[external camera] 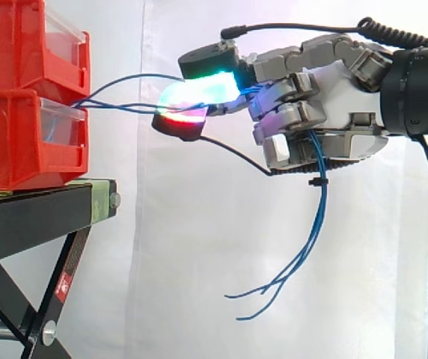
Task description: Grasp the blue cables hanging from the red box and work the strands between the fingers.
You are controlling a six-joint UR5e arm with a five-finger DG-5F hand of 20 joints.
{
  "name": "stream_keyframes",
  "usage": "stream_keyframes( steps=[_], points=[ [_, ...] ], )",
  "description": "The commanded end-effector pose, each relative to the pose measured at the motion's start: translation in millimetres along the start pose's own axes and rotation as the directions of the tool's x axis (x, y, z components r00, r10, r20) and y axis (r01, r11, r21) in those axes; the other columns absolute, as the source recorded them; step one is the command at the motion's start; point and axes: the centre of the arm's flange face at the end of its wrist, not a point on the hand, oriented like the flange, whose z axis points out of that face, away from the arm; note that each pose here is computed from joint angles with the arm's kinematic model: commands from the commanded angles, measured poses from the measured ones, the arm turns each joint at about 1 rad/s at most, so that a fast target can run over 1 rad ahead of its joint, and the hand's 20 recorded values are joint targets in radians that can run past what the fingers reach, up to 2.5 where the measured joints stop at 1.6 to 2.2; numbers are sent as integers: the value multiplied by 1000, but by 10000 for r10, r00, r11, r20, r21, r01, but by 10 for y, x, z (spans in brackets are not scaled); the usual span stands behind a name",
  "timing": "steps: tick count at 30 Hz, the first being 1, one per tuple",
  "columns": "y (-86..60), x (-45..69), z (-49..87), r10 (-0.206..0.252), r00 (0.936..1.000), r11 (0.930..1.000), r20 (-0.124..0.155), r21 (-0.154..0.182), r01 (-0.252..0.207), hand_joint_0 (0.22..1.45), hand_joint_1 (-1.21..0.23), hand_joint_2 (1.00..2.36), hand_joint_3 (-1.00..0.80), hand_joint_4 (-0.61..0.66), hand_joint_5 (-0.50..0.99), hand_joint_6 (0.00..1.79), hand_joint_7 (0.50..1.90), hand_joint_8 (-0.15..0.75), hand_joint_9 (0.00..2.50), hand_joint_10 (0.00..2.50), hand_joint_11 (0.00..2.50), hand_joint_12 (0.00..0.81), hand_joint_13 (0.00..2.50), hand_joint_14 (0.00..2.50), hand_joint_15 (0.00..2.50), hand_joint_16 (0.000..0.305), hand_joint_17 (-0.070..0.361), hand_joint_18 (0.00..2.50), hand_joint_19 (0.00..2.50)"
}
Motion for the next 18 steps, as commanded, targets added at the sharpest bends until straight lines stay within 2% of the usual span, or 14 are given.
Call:
stream_keyframes(
  steps=[1,2,3,4,5,6,7,8,9,10,13,15,16,18],
  points=[
    [-2,-5,-6,-24,10000,10000,11,39,24,1188,-651,1008,305,234,581,20,1249,478,1742,2500,2500,586,1938,2500,1600,255,191,2500,583],
    [-4,-1,-1,-9,10000,10000,11,39,9,1186,-649,1008,320,234,590,19,1251,478,1742,2500,2500,586,1938,2500,1600,255,191,2500,583],
    [-10,-4,-5,-4,10000,10000,10,50,4,1103,-675,1001,295,245,606,18,1252,478,1742,2500,2500,586,1938,2500,1600,255,191,2500,583],
    [-2,-5,-6,37,10000,10000,11,39,-37,926,-675,1181,140,295,619,20,1240,478,1742,2500,2500,586,1938,2500,1600,255,191,2500,583],
    [-10,-4,-5,42,10000,10000,10,50,-42,911,-686,1145,142,316,611,19,1234,478,1742,2500,2500,586,1938,2500,1600,255,191,2500,583],
    [-10,-5,-5,58,10000,10000,25,51,-58,831,-689,1095,-37,365,591,19,1215,478,1742,2500,2500,586,1938,2500,1600,255,191,2500,583],
    [-10,-5,-5,58,10000,10000,25,51,-58,826,-670,1003,-106,377,576,19,1210,478,1742,2500,2500,586,1938,2500,1600,255,191,2500,583],
    [-4,4,-4,84,10000,10000,27,41,-85,830,-669,1004,-133,367,570,19,1213,478,1742,2500,2500,586,1938,2500,1600,255,191,2500,583],
    [-2,-2,-9,84,10000,10000,42,42,-85,907,-683,1013,-103,315,525,18,1221,478,1742,2500,2500,586,1938,2500,1600,255,191,2500,583],
    [-2,-3,-9,84,9999,10000,57,44,-85,1037,-706,1013,59,266,503,19,1226,478,1742,2500,2500,586,1938,2500,1600,255,191,2500,583],
    [5,12,-12,143,9999,9999,74,36,-143,1235,-673,1009,218,218,582,19,1234,478,1742,2500,2500,586,1938,2500,1600,255,191,2500,583],
    [-3,17,-14,210,9997,9998,103,50,-211,1230,-667,1009,240,220,598,20,1226,478,1742,2500,2500,586,1938,2500,1600,255,191,2500,583],
    [-3,17,-14,210,9997,9998,103,50,-211,1171,-686,1005,241,241,607,20,1207,478,1742,2500,2500,586,1938,2500,1600,255,191,2500,583],
    [-2,8,-22,502,9985,9987,212,54,-503,988,-721,1003,89,304,585,20,1135,478,1742,2500,2500,586,1938,2500,1600,255,191,2500,583]
  ],
)
